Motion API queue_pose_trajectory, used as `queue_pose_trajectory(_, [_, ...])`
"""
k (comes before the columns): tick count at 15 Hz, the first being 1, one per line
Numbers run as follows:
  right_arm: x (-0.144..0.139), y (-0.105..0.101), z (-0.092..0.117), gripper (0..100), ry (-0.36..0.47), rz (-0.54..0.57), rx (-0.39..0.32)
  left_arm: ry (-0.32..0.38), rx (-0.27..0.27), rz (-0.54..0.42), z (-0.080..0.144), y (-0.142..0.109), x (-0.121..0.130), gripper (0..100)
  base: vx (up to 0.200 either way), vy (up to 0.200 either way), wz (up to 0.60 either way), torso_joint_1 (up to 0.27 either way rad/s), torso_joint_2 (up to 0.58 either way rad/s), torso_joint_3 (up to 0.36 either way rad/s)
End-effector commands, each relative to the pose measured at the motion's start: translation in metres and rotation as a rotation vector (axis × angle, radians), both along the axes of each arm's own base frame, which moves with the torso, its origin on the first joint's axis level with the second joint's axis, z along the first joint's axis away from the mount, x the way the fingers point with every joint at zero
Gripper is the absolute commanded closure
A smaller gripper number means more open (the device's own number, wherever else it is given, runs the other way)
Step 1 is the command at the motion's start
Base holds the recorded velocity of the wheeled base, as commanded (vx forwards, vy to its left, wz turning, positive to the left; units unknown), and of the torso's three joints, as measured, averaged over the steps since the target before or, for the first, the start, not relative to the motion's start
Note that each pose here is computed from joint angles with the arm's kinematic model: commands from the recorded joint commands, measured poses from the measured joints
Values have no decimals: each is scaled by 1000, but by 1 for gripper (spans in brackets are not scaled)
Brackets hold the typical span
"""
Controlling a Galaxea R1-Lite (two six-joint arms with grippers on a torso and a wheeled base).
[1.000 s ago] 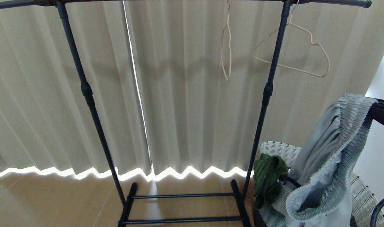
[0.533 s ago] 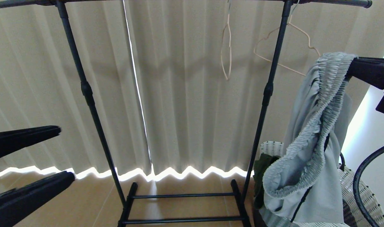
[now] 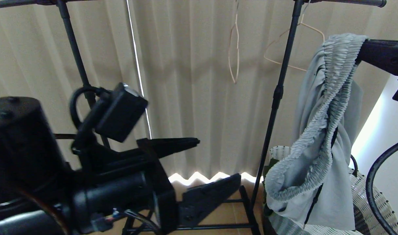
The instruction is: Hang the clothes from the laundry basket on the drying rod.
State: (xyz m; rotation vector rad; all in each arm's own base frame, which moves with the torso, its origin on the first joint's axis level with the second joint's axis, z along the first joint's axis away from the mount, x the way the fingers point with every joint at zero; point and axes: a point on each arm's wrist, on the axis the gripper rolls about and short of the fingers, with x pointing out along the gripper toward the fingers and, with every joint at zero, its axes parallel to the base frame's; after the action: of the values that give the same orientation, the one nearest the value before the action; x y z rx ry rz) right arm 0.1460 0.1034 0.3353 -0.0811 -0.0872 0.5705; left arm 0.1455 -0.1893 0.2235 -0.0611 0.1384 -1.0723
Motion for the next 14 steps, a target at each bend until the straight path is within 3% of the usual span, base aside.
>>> queue_pose_trajectory(1, [-5, 5, 3, 100, -10, 35, 7, 115, 67, -47, -46, -53, 2, 0, 0, 0, 0, 0, 0, 0])
queue_pose_trajectory(4, [-8, 7, 5, 100, -16, 62, 12, 131, 86, -50, -56, -70, 7, 0, 0, 0, 0, 0, 0, 0])
queue_pose_trajectory(8, [-15, 10, 6, 100, -27, 105, 20, 163, 92, 67, -68, -84, 33, 0, 0, 0, 0, 0, 0, 0])
queue_pose_trajectory(11, [-22, 9, 9, 100, -40, 122, 31, 186, 122, 124, -84, -87, 53, 0, 0, 0, 0, 0, 0, 0])
queue_pose_trajectory(14, [-25, 5, 11, 100, -44, 122, 35, 200, 137, 146, -90, -84, 56, 0, 0, 0, 0, 0, 0, 0])
